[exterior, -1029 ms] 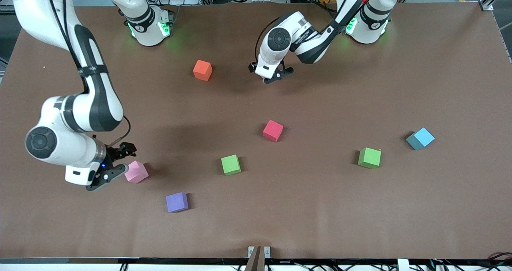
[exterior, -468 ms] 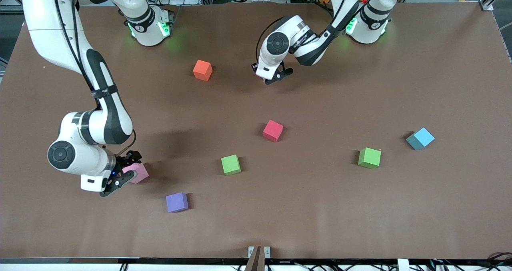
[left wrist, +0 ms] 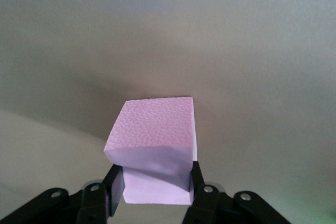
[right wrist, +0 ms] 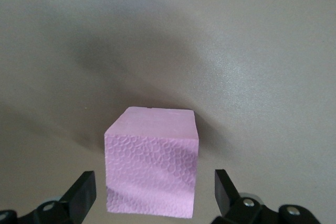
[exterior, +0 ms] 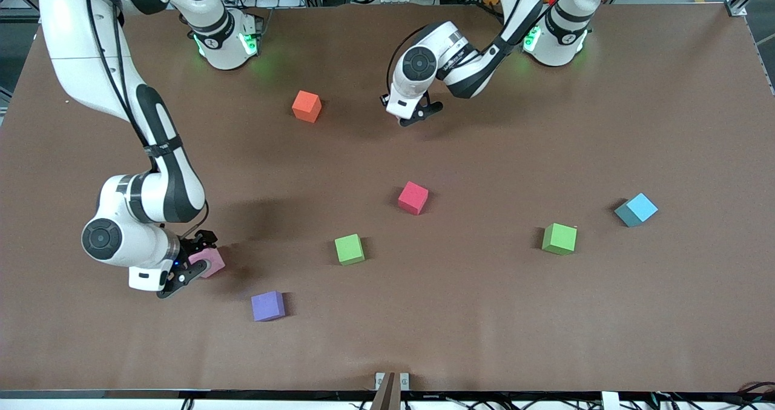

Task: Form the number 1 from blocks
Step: 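Set the pink cube down with the left gripper while the right gripper lifts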

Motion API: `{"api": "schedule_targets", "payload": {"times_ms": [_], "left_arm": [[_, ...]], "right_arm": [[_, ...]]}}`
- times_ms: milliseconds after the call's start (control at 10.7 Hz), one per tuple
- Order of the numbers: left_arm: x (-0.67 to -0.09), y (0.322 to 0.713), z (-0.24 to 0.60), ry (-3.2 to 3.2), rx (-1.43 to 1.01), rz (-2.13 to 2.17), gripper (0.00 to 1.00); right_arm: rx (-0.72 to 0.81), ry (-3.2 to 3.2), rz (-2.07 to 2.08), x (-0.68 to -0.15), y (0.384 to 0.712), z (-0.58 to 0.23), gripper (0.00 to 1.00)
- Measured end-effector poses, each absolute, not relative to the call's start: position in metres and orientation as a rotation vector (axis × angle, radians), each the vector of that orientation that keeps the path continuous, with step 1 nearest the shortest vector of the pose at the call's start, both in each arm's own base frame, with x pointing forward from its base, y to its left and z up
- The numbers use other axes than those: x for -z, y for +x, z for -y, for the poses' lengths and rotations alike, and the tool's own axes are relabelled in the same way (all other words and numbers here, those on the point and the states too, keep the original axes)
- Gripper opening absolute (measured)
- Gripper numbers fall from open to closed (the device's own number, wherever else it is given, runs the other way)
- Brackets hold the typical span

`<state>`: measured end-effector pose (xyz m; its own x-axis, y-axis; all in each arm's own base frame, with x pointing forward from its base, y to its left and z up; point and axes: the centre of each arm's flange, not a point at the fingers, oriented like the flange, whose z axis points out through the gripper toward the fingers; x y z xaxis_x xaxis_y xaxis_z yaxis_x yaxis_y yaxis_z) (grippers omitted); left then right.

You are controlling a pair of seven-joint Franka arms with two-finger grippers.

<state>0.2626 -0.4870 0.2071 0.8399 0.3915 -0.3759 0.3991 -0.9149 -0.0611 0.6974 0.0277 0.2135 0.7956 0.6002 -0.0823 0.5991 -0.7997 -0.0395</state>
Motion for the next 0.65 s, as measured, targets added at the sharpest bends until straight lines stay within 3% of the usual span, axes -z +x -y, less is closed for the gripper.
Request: {"api": "schedule_targets", "payload": {"times_ms": [281,561,655], "left_arm": [[-0.222,0.227,0.512,3.019,0.567,-0.471,0.53],[-0.228,0.196,0.523,3.077,0.484,-0.188,0.48],[-0.227,0.196,0.522,3.079,0.483,-0.143,0.48]], "right_arm": [[-0.153,-2.950,0.936,-0.198,0.695,-0.023,0.98],[-0.150,-2.941,0.913,-0.195,0.695,-0.023,0.59],[-0.150,-2.940,0.912,-0.195,0.695,-0.023,0.59]]}}
